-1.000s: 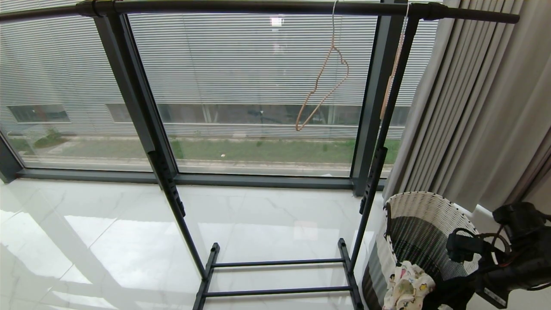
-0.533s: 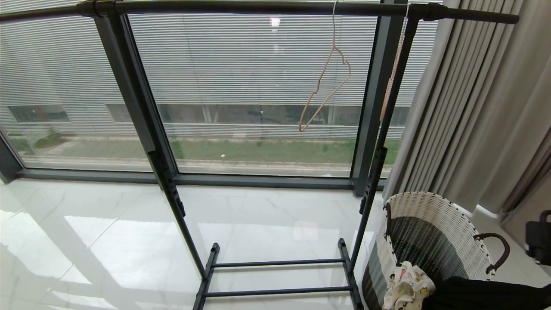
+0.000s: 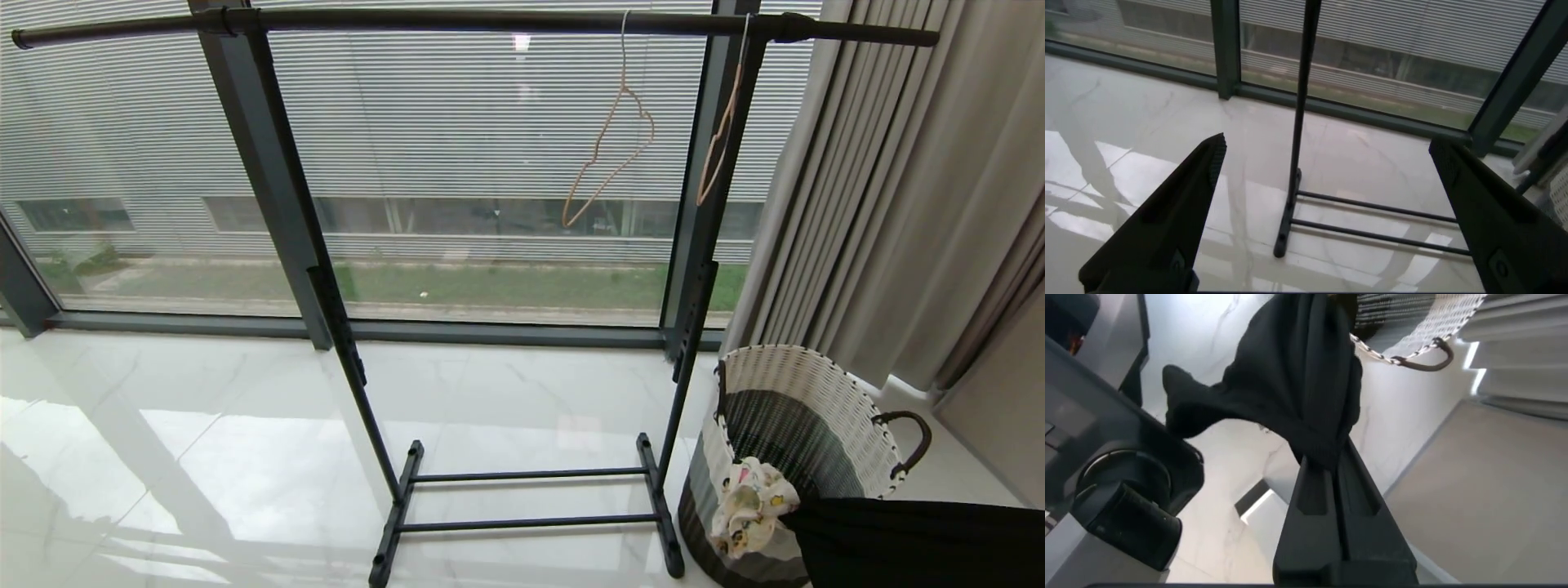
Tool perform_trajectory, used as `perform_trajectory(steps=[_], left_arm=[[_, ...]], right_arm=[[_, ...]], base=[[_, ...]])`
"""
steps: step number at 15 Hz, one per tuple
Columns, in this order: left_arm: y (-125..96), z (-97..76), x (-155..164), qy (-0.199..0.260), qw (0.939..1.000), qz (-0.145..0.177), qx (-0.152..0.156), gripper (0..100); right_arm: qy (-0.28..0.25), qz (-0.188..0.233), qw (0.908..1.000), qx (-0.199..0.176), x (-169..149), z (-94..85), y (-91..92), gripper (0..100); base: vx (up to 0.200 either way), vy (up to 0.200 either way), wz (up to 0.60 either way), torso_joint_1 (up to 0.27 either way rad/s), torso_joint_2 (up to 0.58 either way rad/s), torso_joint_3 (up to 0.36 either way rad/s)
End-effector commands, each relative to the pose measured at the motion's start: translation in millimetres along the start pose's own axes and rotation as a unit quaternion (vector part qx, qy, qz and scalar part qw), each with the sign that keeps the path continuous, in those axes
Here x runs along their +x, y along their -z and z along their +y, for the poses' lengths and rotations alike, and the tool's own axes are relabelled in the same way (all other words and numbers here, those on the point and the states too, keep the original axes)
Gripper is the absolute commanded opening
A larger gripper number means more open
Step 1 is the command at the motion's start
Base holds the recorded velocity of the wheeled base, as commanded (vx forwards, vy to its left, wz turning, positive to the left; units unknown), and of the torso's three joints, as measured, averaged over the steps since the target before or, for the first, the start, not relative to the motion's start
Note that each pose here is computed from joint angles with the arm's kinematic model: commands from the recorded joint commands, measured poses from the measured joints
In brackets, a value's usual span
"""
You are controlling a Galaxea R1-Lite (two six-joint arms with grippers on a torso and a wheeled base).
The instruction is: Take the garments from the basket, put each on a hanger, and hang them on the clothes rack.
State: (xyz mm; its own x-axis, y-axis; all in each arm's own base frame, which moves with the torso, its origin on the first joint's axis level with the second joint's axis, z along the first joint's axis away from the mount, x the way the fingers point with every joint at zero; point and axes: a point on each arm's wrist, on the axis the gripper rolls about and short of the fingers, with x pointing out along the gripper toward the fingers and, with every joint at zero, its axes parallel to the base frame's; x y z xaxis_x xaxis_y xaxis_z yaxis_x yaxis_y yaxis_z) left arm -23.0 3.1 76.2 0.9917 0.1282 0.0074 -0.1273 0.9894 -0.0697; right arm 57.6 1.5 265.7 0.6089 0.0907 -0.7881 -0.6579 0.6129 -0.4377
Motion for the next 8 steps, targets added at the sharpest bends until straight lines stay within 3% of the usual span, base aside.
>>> perform_trajectory(steps=[1, 3, 7, 8], left_arm=[[0, 0.0, 0, 0.001, 1.0, 0.001, 0.0, 100], [0, 0.0, 0, 0.0, 1.0, 0.001, 0.004, 100], [0, 0.0, 0, 0.0, 1.0, 0.001, 0.01, 100], [0, -0.6, 0, 0.013, 0.9994, 0.0, 0.034, 100]], right_arm=[[0.005, -0.011, 0.9999, -0.008, -4, -2.5, -3.7, 0], [-0.002, -0.021, 0.9995, -0.023, -4, -6.0, -9.5, 0], [-0.027, -0.054, 0.996, -0.066, -2, -16.8, -31.6, 0], [-0.04, -0.061, 0.9947, -0.073, 0, -17.8, -37.4, 0]], base=[[-0.2, 0.0, 0.0, -0.002, 0.0, 0.007], [-0.2, 0.0, 0.0, -0.002, 0.0, 0.002], [0.0, 0.0, 0.0, 0.0, 0.0, 0.0], [0.0, 0.0, 0.0, 0.0, 0.0, 0.0]])
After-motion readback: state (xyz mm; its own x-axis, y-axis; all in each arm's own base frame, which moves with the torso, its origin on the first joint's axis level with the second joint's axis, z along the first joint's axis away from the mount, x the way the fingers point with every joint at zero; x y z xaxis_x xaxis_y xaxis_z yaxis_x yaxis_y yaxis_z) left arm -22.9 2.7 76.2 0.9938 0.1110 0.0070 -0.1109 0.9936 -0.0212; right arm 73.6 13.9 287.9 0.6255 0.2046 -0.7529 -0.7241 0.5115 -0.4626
